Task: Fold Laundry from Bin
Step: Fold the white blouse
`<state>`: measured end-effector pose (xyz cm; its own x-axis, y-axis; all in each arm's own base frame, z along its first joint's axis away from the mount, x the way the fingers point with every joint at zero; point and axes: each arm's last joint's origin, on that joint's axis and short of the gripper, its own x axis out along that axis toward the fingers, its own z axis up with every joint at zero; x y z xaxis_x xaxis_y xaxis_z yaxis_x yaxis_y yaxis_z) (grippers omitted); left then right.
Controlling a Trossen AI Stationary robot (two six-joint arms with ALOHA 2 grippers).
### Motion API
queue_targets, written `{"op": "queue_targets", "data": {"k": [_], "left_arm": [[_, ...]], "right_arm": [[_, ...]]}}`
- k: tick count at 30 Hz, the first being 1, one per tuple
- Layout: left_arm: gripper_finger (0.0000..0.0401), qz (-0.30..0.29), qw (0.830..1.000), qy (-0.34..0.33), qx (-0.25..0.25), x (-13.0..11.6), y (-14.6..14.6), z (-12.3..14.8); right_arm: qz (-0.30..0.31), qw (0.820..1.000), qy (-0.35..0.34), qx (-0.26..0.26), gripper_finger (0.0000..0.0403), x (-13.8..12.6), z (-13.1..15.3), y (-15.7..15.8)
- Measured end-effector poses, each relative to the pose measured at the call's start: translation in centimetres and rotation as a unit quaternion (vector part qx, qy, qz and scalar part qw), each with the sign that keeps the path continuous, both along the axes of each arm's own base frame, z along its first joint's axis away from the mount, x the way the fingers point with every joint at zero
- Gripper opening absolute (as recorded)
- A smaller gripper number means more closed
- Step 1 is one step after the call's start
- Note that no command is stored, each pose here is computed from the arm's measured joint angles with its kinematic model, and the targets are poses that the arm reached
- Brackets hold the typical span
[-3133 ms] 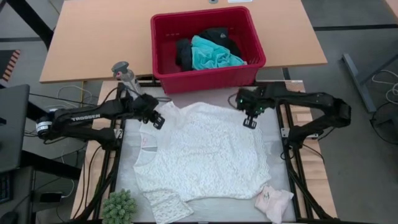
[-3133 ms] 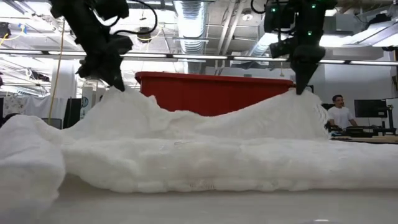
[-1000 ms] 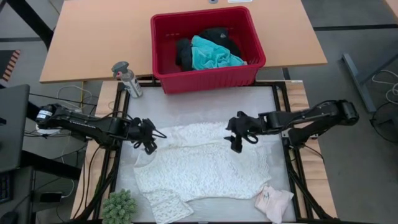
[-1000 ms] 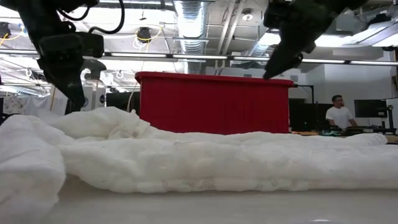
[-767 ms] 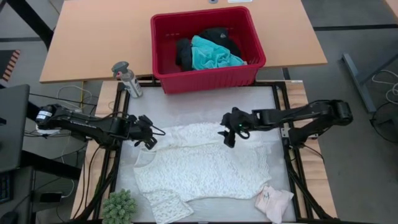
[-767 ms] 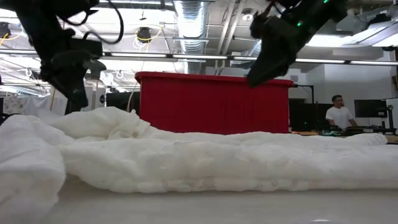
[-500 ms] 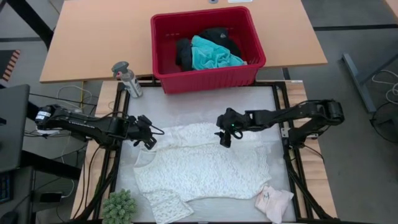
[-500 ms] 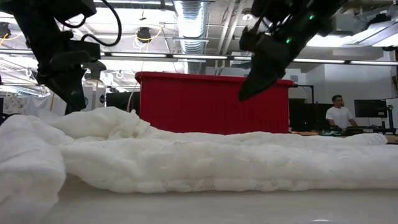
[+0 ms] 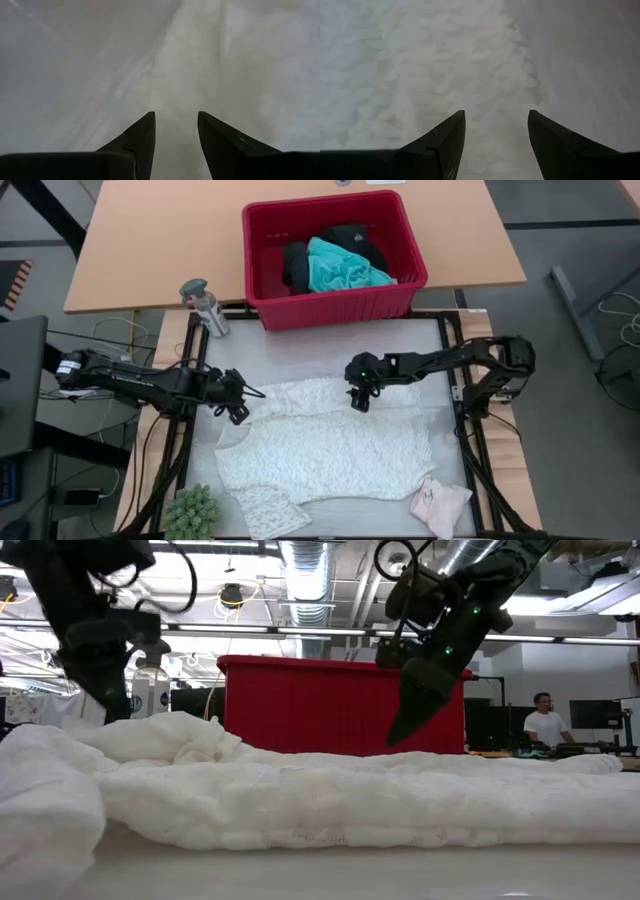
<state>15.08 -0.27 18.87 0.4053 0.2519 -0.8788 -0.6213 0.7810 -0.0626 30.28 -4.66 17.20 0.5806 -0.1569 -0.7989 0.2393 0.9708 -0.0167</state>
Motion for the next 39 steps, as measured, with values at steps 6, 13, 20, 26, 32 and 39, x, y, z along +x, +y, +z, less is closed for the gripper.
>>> {"op": "queue_targets", "data": {"k": [6,13,20,26,32,39], "left_arm": [[0.0132,0.017,1.000,-0.012,0.008,-0.4,0.3,-2.3],[0.0067,0.045,0.997,0.018,0.058,-0.9,1.4,-2.5],[0.0004,0.051,0.996,0.027,0.064,-0.9,2.4,-2.5],[0.0001,0.099,0.994,0.001,0.048,-0.8,3.1,-2.3],[0.0000,0.082,0.975,-0.185,0.086,0.7,2.8,3.5],[0.0004,0.005,0.992,-0.124,-0.032,-0.6,1.9,3.7]], "right_arm": [[-0.001,1.000,0.001,0.001,0.0239,0.0,0.0,0.0],[0.005,1.000,0.003,0.003,0.0239,0.0,0.0,0.3],[0.004,1.000,0.016,0.005,0.0239,-0.2,-0.2,0.3],[0.002,0.999,0.035,0.008,0.0239,-0.6,-0.4,0.2],[0.002,0.999,0.039,0.008,0.0239,-0.6,-0.4,0.2],[0.003,0.999,0.040,0.008,0.0239,-0.6,-0.4,0.2]]}}
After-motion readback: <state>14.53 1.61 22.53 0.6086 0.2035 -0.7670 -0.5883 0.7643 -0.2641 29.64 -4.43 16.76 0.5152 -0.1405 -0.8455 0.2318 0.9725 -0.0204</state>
